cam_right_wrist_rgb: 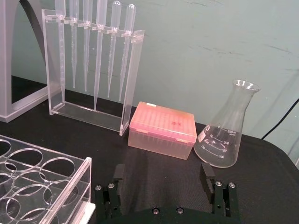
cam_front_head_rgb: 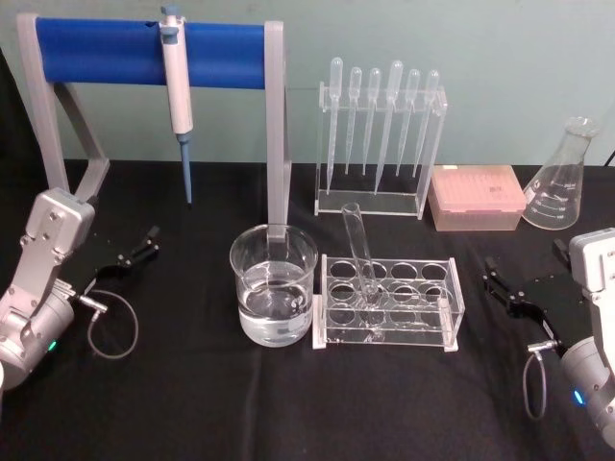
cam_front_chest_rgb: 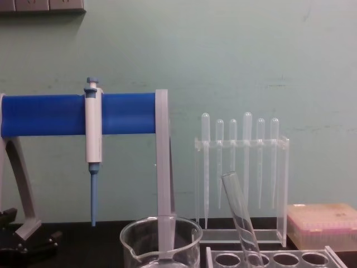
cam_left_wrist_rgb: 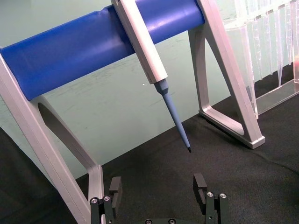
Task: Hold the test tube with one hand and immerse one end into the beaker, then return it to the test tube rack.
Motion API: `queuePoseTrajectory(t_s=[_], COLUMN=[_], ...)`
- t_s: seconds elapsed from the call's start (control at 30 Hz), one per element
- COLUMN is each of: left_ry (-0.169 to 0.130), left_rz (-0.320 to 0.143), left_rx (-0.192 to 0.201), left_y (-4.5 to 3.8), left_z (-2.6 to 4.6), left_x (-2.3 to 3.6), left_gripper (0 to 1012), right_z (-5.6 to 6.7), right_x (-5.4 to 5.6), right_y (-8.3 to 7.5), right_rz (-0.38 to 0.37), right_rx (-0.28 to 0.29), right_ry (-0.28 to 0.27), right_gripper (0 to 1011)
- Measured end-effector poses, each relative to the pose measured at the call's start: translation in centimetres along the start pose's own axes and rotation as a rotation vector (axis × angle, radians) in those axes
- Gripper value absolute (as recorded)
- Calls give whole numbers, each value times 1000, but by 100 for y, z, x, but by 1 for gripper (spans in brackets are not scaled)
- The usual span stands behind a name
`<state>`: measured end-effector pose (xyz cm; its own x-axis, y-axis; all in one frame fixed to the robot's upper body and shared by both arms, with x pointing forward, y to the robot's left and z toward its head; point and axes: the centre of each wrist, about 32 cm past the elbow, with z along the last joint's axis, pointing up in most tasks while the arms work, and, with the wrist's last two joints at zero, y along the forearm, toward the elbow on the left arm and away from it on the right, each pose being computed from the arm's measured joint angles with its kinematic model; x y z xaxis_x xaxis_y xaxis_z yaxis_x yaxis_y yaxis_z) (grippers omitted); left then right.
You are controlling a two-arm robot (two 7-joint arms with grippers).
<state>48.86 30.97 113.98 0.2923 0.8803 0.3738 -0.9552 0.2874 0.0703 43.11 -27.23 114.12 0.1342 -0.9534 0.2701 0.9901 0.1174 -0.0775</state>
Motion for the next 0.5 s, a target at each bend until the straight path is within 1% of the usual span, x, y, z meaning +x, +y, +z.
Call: queuePoseTrajectory(t_s=[0.5], left_ry=[0], left_rz=[0], left_rx=[0], left_y=[0], left_z=[0], left_x=[0], left_gripper=[1000], right_z=[4], right_x=[0], right_y=[0], right_rz=[3], right_rx=[1], right_ry=[0], right_gripper=[1000])
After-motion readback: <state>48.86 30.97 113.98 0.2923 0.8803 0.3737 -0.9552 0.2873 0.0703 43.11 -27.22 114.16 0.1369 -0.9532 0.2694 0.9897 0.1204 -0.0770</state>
